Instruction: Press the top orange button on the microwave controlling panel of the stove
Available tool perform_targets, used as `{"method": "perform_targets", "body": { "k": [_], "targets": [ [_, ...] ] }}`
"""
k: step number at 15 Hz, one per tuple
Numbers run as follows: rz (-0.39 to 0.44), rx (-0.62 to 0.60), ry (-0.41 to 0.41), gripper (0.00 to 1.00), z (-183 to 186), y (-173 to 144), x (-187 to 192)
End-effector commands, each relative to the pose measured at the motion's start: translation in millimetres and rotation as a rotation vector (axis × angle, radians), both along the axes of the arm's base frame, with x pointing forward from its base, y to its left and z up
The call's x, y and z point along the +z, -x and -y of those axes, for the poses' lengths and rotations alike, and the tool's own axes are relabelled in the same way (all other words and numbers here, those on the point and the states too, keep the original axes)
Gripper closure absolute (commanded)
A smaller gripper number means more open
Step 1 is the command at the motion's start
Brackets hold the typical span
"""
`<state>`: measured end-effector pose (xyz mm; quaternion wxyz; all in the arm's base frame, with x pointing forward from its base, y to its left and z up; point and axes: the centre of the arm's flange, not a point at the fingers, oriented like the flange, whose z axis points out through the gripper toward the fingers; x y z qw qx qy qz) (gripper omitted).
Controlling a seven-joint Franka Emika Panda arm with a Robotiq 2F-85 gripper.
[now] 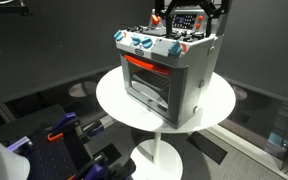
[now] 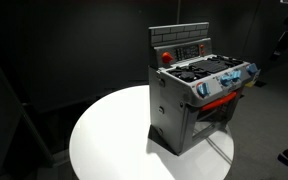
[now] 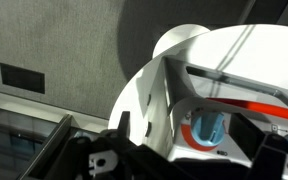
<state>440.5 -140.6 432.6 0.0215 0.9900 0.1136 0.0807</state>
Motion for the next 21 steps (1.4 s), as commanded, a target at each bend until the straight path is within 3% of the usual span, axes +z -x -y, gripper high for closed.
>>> {"method": "perform_targets", "body": {
  "k": [1,10,21],
  "targets": [
    [0.019,-0.012,0.014,0.00,-2.3,-39.6,3.2],
    [0.075,-0.002,0.037,0.00,-12.5,-96.8,5.2],
    [0.137,-0.007,0.023,0.00,-19.5,-136.2,24.2]
  ]
}}
